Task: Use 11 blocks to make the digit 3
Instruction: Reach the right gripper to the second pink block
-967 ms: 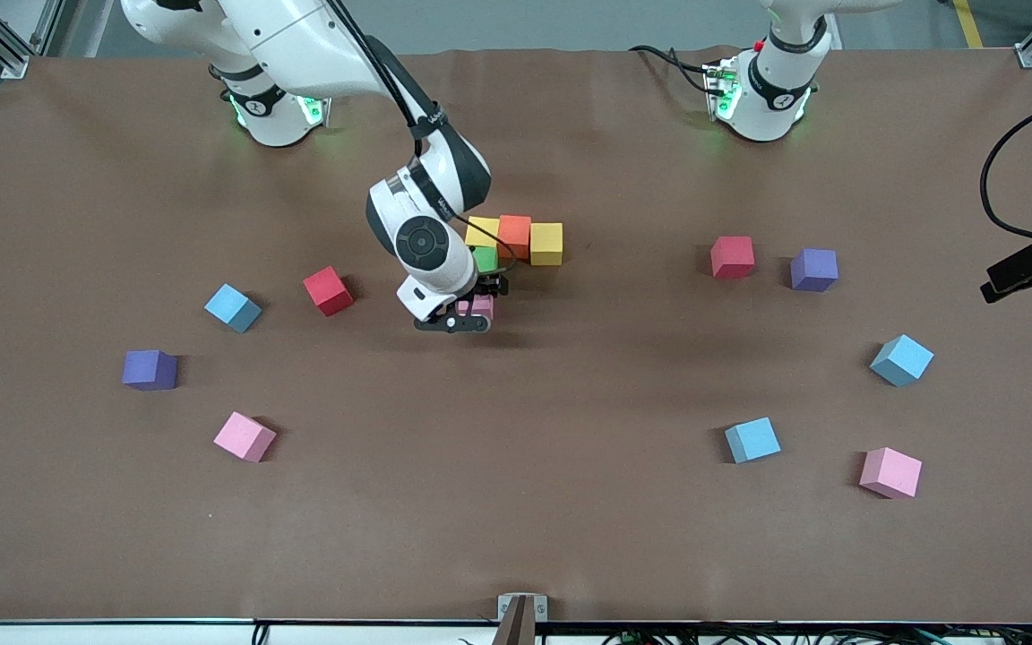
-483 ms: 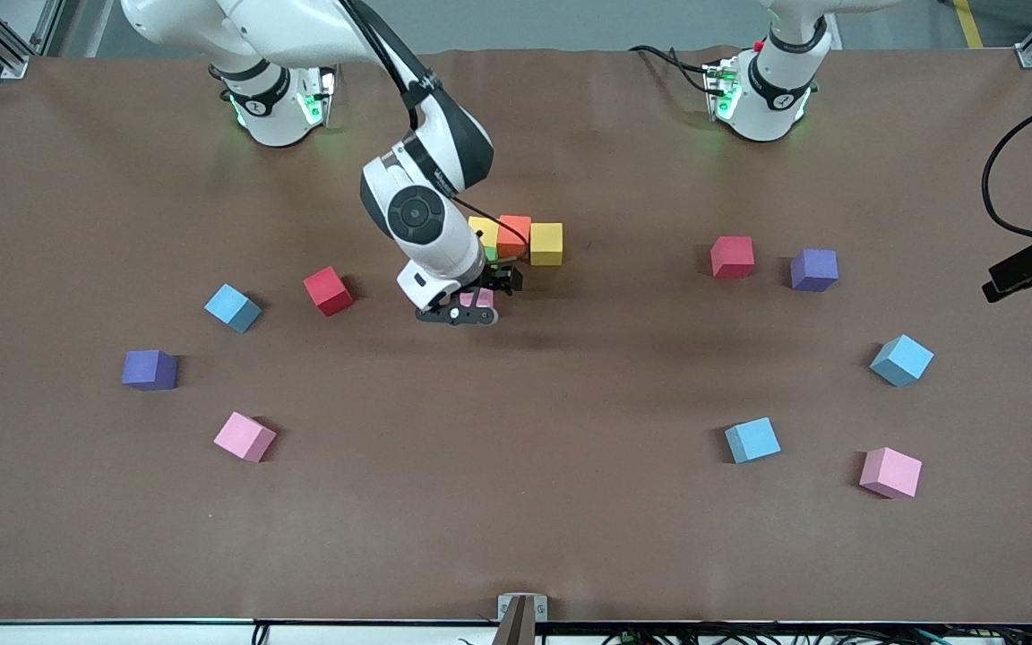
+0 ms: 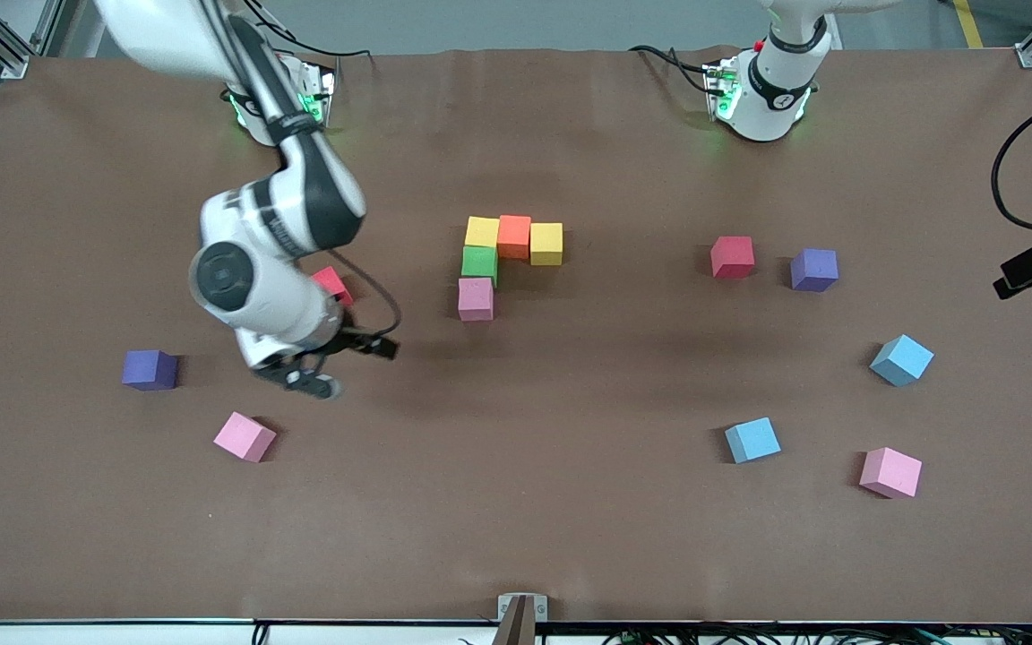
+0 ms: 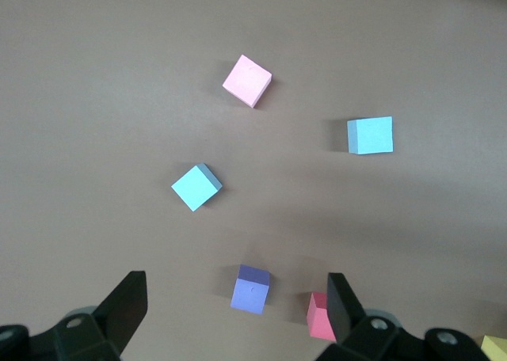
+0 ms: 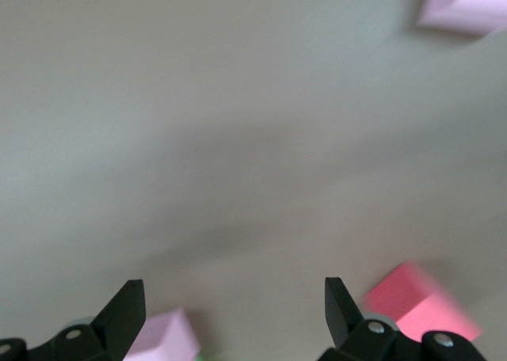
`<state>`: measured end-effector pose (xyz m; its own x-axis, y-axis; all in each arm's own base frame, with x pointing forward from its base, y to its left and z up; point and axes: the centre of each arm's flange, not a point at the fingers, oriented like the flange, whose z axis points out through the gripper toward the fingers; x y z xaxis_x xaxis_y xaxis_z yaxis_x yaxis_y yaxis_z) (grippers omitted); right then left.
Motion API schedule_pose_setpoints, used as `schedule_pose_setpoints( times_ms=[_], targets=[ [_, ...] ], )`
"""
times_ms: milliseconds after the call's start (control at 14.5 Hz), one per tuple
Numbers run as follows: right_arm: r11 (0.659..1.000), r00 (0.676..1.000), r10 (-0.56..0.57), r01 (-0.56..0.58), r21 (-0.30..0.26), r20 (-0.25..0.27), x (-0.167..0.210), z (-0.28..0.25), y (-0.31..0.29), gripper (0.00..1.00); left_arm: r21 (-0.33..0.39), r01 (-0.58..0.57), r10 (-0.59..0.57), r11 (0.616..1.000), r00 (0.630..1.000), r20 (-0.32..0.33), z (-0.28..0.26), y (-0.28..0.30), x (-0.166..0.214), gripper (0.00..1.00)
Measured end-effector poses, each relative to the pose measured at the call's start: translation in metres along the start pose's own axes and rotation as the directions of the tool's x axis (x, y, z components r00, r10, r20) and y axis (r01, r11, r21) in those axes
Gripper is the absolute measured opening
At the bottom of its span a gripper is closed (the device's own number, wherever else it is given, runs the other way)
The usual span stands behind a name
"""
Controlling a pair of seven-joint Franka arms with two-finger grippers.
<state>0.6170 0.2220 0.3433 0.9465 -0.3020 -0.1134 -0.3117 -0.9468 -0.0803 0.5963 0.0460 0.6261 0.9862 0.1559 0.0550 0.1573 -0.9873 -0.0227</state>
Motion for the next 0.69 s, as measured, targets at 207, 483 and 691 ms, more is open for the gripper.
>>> schedule_pose_setpoints(
  times_ms=[207,483,691],
  targets=[
    [0.998,0.998,-0.057,0.057,-0.02,0.004,0.034,0.002,0.053,1.0,0.0,0.005,-0.005,1.0,1.0,-0.007,-0.006,-0.003,-0.003,1.0],
    [0.998,0.996,-0.051,0.049,-0.031,-0.074,0.071,0.006,0.099,1.0,0.002,0.015,-0.015,1.0,1.0,0.003,-0.006,-0.009,-0.004,1.0],
    [0.989,0.985,-0.128,0.118,-0.093,-0.115,0.094,0.024,0.128,1.0,0.003,0.023,-0.023,1.0,1.0,0.014,-0.009,-0.014,-0.008,1.0]
  ],
)
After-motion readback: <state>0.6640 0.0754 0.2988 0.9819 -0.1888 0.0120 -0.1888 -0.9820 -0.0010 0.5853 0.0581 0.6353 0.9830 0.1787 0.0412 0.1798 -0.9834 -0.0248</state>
